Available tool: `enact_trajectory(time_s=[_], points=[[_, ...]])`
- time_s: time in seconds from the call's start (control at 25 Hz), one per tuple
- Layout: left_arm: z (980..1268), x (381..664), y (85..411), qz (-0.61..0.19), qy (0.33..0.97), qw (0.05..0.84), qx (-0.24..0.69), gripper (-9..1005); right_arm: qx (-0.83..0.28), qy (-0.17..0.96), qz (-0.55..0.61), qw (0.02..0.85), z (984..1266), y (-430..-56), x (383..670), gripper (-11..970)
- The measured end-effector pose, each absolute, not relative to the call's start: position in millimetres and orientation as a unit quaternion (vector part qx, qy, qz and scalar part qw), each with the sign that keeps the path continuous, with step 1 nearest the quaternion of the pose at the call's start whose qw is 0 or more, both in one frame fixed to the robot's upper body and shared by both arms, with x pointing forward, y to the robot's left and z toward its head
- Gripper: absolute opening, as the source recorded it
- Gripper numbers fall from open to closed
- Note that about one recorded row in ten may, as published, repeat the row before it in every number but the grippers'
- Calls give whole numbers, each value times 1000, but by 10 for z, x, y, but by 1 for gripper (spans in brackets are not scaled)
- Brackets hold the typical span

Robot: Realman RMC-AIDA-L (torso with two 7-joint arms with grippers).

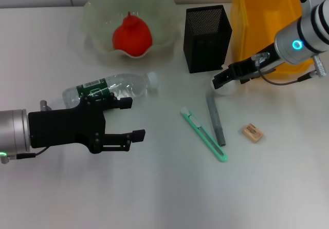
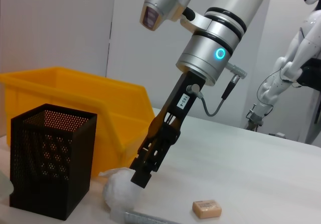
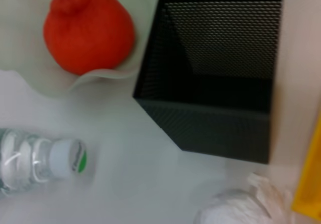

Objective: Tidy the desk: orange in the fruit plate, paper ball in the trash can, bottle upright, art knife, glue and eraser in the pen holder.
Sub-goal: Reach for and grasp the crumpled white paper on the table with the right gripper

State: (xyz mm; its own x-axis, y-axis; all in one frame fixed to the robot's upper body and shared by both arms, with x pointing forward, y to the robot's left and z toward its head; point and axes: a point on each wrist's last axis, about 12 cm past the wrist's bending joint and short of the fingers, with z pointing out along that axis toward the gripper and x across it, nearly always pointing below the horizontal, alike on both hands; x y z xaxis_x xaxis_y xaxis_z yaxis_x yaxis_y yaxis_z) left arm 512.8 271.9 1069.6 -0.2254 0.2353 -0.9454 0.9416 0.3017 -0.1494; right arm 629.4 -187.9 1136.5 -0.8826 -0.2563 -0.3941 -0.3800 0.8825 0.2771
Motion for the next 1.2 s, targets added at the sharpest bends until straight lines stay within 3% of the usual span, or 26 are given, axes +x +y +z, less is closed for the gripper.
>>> enact_trajectory(time_s=[0.68,1.2], points=[[10677,5115,2687,-400,673,444,435,847,-150,956,164,190,11194,-1846,6355,649],[10670,5115,2690,-399,675,444,434,847,-159,956,170,178,11278,-1868,6306,613]])
